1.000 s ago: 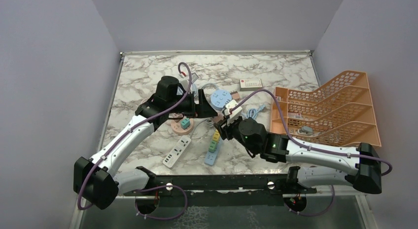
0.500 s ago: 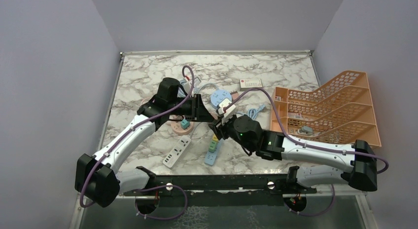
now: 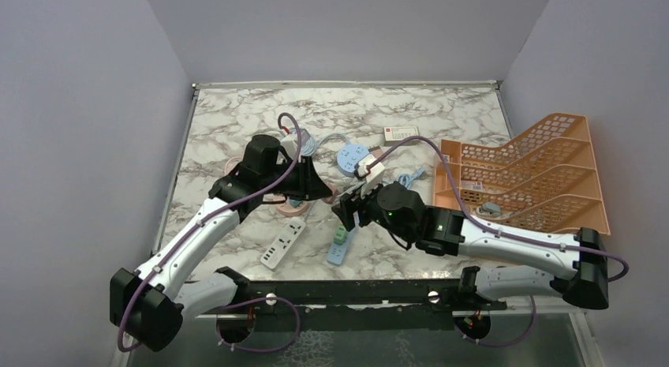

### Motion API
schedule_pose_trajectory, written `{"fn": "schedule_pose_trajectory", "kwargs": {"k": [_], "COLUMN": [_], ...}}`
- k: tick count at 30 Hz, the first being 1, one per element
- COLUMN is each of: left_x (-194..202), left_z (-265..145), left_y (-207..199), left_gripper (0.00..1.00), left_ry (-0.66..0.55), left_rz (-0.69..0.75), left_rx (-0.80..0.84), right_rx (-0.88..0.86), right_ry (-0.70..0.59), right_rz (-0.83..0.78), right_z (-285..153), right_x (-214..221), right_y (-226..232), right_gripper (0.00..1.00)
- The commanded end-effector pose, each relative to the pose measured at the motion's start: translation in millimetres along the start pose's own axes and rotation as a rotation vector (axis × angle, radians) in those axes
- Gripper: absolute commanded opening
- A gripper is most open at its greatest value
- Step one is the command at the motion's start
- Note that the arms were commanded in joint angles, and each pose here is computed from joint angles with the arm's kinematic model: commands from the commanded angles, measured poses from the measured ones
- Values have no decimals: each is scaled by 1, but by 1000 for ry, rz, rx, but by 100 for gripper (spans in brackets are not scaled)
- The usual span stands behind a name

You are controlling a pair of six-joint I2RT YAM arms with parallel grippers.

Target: Insert the plug

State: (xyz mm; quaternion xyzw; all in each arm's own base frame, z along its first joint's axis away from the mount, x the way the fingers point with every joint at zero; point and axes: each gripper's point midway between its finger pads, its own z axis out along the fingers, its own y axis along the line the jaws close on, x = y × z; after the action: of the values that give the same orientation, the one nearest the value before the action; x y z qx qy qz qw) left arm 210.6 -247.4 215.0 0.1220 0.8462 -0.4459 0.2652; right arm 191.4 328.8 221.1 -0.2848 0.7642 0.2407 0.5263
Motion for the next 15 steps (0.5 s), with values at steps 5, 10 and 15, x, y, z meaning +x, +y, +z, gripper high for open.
{"fn": "schedule_pose_trajectory", "kwargs": {"k": [5, 10, 15], "left_x": [12, 32, 55], "left_z": [-10, -13, 1], "left_y": [28, 47, 44], "left_gripper": [0, 0, 0], "left_ry": [-59, -69, -40], "left_rz": [68, 115, 98], "left_rx": [-172, -368, -436], "right_rx": [127, 269, 270], "right_ry": [55, 164, 191], "right_rz": [361, 557, 641], "right_z": [-20, -11, 2], "right_x": [2, 0, -4], "right_y": [-19, -50, -77], "right_gripper": [67, 64, 62]}}
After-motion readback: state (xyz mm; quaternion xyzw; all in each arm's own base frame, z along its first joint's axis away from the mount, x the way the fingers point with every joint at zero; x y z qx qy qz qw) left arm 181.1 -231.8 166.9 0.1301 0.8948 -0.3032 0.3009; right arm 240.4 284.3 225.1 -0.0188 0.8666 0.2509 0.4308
